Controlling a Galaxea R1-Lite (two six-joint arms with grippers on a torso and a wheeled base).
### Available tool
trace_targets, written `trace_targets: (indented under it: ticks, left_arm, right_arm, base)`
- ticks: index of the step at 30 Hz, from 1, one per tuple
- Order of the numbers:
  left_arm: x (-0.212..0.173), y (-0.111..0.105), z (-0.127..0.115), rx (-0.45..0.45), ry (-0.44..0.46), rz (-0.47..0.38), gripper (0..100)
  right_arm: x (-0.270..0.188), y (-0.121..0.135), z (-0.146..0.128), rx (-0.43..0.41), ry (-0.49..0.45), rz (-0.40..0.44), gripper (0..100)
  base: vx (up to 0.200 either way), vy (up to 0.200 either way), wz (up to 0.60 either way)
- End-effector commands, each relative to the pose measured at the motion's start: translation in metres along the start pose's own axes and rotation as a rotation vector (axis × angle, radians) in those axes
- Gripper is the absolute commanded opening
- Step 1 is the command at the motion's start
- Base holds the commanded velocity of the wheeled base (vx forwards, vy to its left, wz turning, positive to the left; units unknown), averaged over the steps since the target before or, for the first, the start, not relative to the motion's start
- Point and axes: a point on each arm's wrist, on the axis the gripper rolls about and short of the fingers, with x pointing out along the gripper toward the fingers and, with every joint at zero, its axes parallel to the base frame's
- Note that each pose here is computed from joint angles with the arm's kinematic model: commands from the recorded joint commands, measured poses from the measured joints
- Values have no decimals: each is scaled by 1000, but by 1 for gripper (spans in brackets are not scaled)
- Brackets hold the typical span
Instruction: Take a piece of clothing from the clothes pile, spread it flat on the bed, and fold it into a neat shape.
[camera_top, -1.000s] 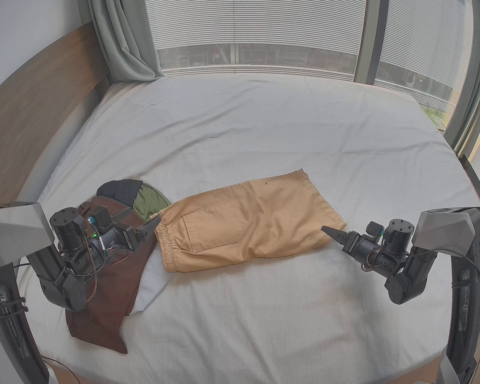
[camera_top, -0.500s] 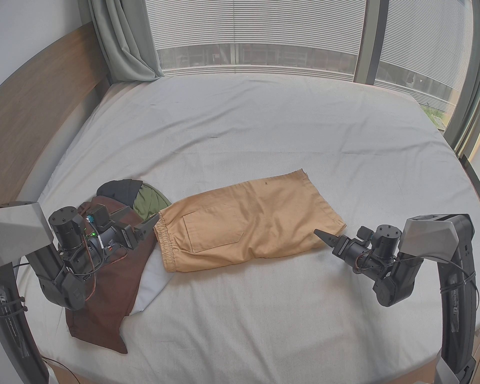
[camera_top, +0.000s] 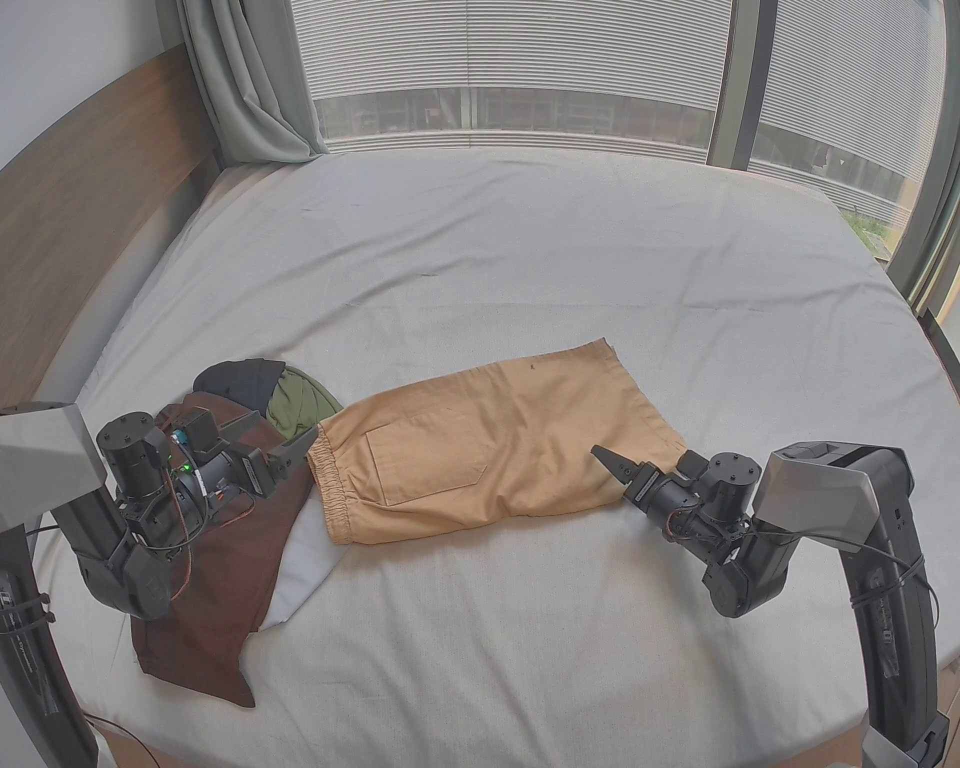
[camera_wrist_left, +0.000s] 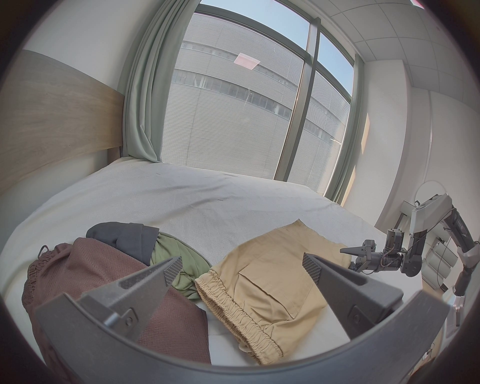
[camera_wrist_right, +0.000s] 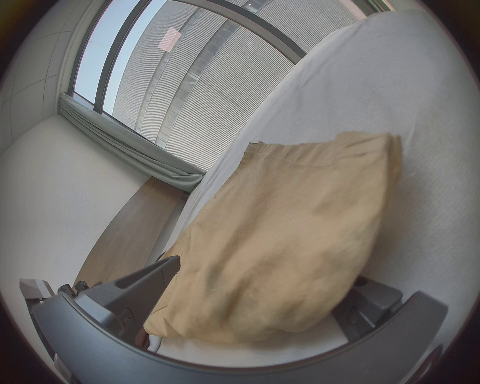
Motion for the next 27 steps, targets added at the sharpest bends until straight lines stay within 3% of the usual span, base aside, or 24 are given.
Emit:
trace_targets:
  ticks: [1,6,7,23,27]
  left_arm:
    - [0,0,0,-1,-1,-1,100]
    - [1,0,0,-1,-1,-1,100]
    - [1,0,0,-2,-1,-1,100]
    - [1,-6,-2,-9,14,-66,100]
    - [1,-7,-6,-21,29,-70,100]
  right_arm:
    - [6,0,-8,8,15,10,100]
    - [7,-3,-10,10,15,6,100]
    - [7,-3,-10,10,14,7,0]
    - [4,-3,-11,9,-2,-23,0]
    - [-12,11,-4,8,14,-38,0]
  base:
    - [0,0,0]
    - [0,0,0]
    - [0,0,0]
    - [0,0,0]
    - [0,0,0]
